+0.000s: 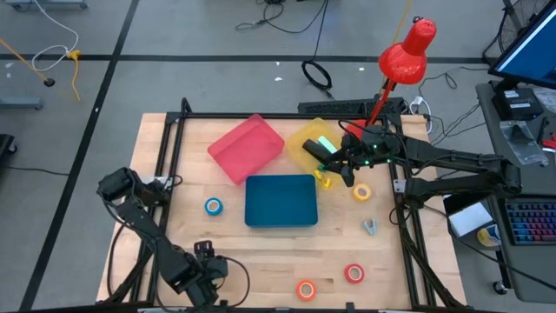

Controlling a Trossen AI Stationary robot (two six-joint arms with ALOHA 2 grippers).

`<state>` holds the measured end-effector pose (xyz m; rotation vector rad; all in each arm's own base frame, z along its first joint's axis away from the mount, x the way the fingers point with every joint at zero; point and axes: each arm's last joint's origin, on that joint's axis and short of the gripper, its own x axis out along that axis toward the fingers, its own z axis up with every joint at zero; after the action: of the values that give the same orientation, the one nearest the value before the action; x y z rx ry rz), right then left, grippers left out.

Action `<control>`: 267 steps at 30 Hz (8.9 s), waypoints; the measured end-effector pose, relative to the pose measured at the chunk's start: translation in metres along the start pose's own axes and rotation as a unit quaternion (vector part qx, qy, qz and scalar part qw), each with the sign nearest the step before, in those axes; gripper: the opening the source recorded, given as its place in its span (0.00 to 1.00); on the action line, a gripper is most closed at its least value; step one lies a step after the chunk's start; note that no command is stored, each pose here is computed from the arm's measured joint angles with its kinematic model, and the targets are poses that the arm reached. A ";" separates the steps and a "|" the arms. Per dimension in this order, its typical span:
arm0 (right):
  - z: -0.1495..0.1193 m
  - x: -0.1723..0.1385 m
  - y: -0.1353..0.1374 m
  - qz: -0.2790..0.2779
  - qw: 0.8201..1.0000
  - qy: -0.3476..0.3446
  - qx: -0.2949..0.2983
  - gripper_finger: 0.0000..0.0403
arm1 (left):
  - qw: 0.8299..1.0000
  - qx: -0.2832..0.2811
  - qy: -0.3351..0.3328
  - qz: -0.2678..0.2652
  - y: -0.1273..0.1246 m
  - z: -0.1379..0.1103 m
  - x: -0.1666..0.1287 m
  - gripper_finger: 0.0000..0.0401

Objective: Pick and place Stapler, Stapler remover, tape
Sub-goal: Put the green stapler into the yellow bin, then put the yellow tape into the pink bin

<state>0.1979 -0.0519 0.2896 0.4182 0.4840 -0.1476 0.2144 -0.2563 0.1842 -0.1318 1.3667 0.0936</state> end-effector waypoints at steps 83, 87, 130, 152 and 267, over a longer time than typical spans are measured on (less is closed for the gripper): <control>-0.016 0.056 0.050 0.200 0.947 -0.235 -0.087 0.47 | 0.881 -0.151 -0.438 -0.100 0.159 0.139 -0.083 0.13; -0.022 0.071 0.050 0.203 0.951 -0.220 -0.074 0.52 | 0.863 -0.150 -0.473 -0.097 0.170 0.148 -0.089 0.13; -0.001 0.112 0.050 0.198 0.955 -0.222 -0.018 0.39 | 0.851 -0.124 -0.506 -0.074 0.194 0.160 -0.094 0.14; -0.004 0.115 0.048 0.204 0.958 -0.198 -0.024 0.13 | 0.861 -0.136 -0.487 -0.057 0.199 0.159 -0.090 0.50; -0.147 0.001 -0.049 -0.301 0.851 0.314 0.294 0.52 | 0.926 -0.206 -0.316 0.011 0.201 0.128 -0.062 0.73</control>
<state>0.1259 -0.0345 0.1538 0.9200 1.2262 -0.7997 0.2970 -0.0376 0.2622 -0.4027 0.6867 0.4093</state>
